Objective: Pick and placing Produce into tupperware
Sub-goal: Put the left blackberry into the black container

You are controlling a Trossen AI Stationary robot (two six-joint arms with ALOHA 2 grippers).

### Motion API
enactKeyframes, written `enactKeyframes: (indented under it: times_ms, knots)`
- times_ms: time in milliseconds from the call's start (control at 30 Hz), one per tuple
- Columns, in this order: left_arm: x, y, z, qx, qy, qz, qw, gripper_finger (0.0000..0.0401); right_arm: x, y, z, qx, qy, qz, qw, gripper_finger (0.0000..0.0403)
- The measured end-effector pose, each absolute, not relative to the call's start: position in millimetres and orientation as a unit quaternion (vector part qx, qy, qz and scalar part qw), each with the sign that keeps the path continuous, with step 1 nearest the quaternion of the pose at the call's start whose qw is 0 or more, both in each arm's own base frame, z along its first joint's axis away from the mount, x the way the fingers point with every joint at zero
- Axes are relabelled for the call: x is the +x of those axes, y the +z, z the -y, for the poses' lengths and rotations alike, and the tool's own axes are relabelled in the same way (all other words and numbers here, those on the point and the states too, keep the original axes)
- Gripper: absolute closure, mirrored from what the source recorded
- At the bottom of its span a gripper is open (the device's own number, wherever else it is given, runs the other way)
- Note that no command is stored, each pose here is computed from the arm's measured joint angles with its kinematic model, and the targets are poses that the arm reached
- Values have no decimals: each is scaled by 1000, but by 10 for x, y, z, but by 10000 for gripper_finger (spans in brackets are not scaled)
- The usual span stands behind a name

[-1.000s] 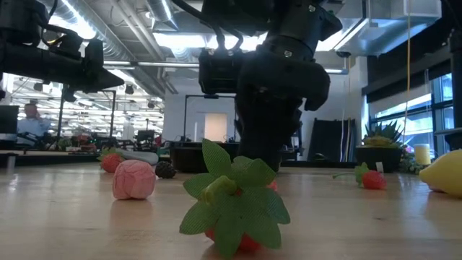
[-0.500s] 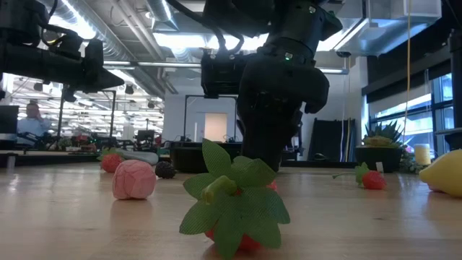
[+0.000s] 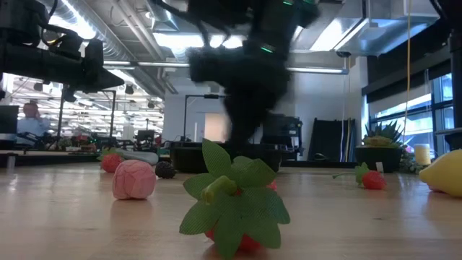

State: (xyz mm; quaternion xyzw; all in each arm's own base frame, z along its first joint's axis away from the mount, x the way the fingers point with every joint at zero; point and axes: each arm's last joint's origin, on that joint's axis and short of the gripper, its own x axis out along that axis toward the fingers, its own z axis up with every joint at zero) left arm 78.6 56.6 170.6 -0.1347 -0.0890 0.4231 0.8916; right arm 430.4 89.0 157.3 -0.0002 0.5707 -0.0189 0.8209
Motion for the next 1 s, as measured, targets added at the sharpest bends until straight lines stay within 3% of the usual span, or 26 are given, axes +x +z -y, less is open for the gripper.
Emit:
enactKeyframes:
  times_ms: [133, 333, 567, 800, 1000]
  knots:
    - [785, 1705, -567, -135, 423, 89, 892, 401, 4477, 1864, -519, -1, -77, -536, 840, 304]
    - [786, 1705, -567, -135, 423, 89, 892, 401, 4634, 2123, 89, 80, -155, -480, 859, 303]
    - [786, 1705, -566, -135, 423, 89, 892, 401, 4661, 1995, 441, 123, -176, -451, 866, 303]
    - [786, 1705, -566, -135, 423, 89, 892, 401, 4586, 1740, 469, 131, -180, -477, 850, 301]
    - [786, 1705, -566, -135, 423, 89, 892, 401, 4589, 1728, 464, 123, -175, -476, 853, 277]
